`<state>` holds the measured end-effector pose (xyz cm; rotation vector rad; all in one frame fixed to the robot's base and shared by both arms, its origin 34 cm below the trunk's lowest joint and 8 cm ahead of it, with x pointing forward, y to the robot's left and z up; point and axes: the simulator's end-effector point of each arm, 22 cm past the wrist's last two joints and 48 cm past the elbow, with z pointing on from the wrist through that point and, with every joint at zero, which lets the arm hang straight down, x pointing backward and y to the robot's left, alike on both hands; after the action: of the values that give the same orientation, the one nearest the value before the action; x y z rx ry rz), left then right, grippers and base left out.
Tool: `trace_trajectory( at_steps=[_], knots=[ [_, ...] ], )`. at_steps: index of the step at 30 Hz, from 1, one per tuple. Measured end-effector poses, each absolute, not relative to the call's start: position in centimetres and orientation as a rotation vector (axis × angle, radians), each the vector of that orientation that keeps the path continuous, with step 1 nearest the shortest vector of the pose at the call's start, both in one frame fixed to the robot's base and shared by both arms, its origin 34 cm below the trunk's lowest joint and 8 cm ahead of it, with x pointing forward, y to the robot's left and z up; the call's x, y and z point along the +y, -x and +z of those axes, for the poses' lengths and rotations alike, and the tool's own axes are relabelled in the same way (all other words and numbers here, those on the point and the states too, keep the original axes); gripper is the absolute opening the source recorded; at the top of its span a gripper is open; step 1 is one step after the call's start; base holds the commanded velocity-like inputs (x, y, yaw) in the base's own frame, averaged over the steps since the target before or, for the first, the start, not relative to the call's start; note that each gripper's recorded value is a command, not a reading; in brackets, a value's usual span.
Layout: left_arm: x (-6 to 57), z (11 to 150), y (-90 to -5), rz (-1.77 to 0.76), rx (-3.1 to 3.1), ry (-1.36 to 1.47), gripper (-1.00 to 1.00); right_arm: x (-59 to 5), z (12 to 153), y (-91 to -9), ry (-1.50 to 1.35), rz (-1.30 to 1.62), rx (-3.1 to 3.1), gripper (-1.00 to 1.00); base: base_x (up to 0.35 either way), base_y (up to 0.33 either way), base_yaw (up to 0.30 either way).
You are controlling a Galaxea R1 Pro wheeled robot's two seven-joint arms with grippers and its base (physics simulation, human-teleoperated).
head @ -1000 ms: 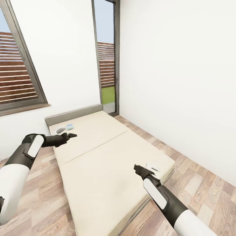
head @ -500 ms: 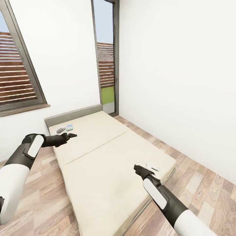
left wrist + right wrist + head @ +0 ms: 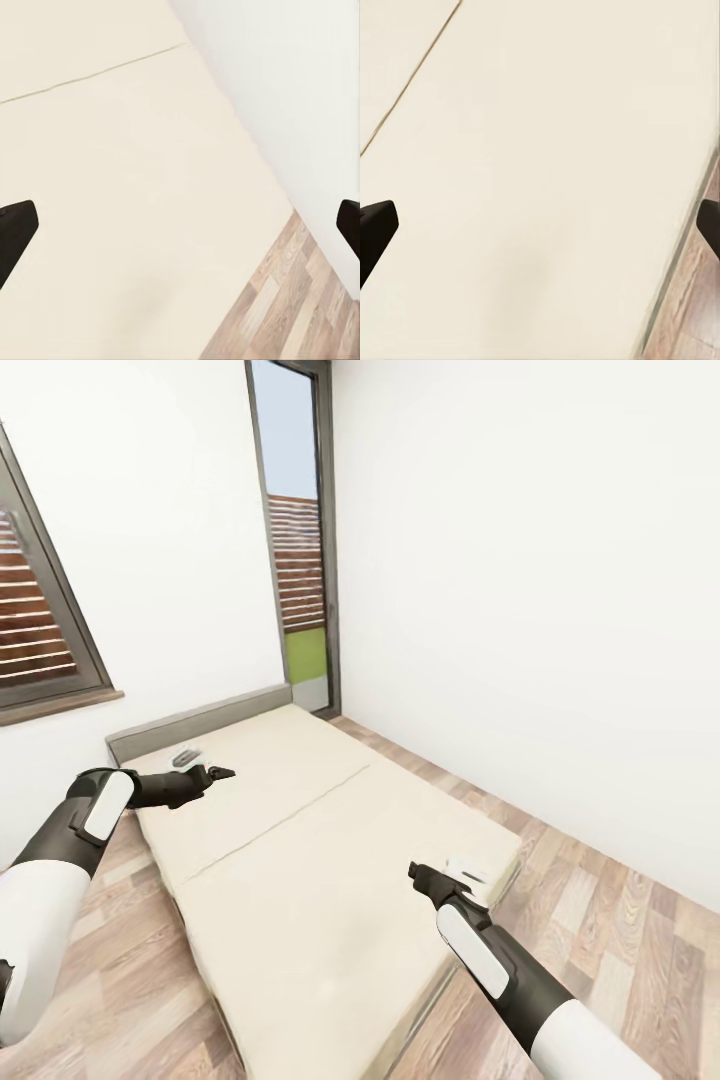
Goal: Put all the toys in the child's room - the three board games (two on the bed and one on the table), the two jigsaw puzzles on the table, and the tennis ball on the table - inside the toy box on the table in the child's room.
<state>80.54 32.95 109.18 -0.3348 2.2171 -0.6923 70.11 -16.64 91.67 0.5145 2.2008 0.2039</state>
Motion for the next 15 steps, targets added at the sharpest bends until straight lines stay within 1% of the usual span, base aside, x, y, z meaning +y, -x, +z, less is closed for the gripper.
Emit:
trace_trajectory(
  at_steps=[15],
  knots=[
    [32.95, 110.18, -80.40, -0.693, 2.204, 0.329, 1.00, -16.64, 92.52, -70.23, -0.512, 0.207, 2.187, 1.00, 0.000, 0.020, -0.234]
  ],
)
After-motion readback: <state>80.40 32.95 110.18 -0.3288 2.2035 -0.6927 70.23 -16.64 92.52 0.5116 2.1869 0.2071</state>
